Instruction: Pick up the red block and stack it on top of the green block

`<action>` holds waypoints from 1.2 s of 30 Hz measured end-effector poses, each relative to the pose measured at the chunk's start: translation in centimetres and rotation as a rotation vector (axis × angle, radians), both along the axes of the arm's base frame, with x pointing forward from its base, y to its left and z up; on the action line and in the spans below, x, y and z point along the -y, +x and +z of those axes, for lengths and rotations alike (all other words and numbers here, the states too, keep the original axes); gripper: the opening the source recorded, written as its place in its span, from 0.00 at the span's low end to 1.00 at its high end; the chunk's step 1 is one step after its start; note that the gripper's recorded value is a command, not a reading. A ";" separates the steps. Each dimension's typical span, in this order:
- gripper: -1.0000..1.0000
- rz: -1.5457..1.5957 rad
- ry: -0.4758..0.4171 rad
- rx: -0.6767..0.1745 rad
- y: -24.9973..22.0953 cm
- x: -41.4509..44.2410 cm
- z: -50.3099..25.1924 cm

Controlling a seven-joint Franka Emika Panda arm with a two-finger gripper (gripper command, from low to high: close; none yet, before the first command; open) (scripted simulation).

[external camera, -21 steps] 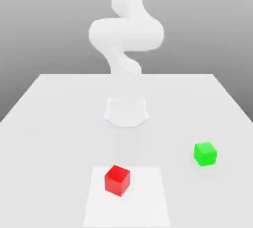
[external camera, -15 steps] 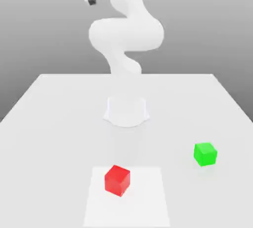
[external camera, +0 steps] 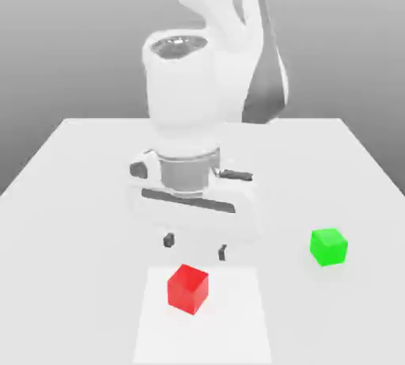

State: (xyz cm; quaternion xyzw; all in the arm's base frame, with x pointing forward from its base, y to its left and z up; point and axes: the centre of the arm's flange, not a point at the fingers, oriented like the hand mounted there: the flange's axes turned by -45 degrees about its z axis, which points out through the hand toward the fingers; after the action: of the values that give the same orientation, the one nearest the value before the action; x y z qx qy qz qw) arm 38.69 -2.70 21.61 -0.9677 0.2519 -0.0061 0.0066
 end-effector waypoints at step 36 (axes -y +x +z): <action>0.00 0.068 -0.004 -0.016 -0.7 -0.9 -0.6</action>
State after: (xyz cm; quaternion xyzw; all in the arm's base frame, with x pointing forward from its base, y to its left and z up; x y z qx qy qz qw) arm 38.02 -1.80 21.01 -0.9758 0.2188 0.0014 0.0031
